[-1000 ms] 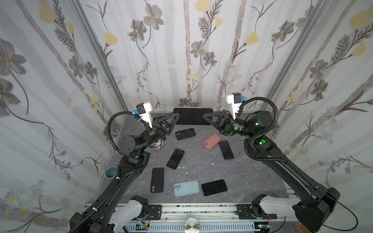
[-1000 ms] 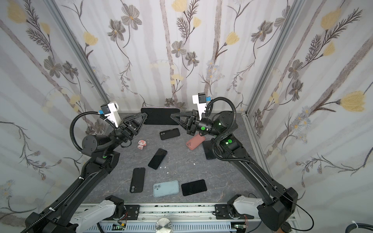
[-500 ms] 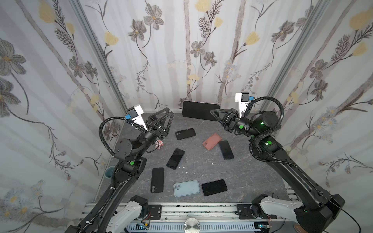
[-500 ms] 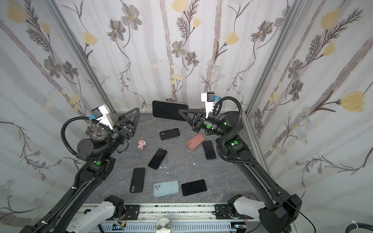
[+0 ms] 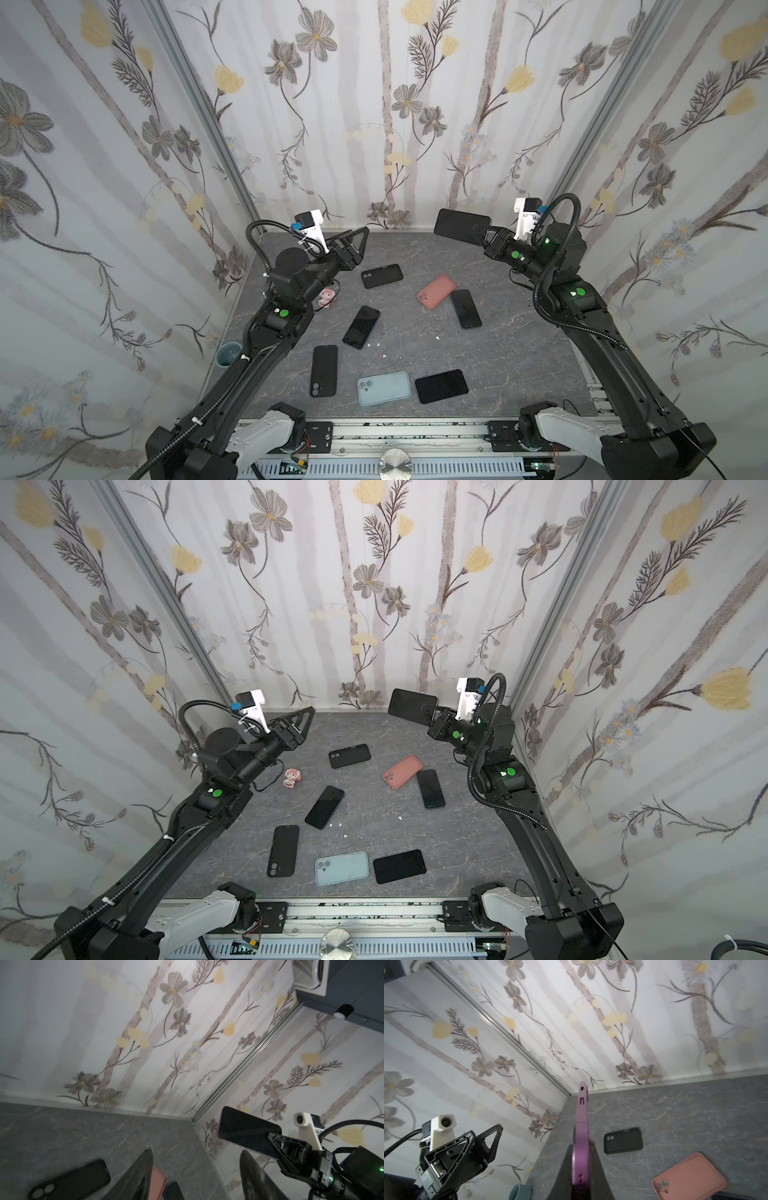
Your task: Put the phone into the phone case
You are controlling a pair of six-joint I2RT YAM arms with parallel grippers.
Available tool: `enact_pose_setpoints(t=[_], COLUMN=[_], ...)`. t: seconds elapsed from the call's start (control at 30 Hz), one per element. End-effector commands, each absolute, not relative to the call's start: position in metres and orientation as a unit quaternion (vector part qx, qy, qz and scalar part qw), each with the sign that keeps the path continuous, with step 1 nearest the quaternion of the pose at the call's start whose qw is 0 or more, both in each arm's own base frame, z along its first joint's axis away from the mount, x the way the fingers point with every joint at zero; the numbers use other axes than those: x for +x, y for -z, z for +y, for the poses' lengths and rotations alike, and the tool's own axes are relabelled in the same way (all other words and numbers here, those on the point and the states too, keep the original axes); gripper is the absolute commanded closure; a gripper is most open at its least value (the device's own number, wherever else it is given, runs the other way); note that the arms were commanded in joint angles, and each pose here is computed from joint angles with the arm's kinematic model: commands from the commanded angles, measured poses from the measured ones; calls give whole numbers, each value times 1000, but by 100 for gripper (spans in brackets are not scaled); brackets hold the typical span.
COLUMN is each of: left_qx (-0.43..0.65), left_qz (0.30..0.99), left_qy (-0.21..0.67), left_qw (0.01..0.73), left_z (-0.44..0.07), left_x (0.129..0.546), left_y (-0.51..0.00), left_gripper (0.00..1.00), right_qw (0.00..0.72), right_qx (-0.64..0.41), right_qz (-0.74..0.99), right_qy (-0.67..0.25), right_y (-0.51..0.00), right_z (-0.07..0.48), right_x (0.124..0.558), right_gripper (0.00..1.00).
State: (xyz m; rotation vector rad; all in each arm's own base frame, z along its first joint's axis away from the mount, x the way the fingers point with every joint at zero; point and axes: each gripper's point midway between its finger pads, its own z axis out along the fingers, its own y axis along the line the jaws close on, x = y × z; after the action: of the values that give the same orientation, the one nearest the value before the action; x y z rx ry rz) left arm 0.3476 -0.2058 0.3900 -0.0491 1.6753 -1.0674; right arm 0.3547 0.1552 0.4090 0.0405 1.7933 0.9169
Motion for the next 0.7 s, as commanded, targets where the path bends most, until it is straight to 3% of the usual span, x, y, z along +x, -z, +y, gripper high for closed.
enact_pose_setpoints(t=[0.0,0.23,0.43,0.67], left_qx=[5,33,7,-23], left_qz=[793,886,926,949], left_qy=[408,325,264,211], left_qw=[452,328,270,232], left_z=[-241,-308,-339,-363], left_x=[348,348,350,375], left_y=[-326,-217,-139,-83], left_gripper=[33,28,26,26], right_qw=[544,549,549,554], right_qx=[21,13,7,2], right_qz=[784,794,796,795], right_qy=[-299,-259,-254,-248], right_y=[-395,-390,-385,-381], right_z=[133,123,123,121], right_x=[361,360,358,352], right_gripper=[100,100,100,100])
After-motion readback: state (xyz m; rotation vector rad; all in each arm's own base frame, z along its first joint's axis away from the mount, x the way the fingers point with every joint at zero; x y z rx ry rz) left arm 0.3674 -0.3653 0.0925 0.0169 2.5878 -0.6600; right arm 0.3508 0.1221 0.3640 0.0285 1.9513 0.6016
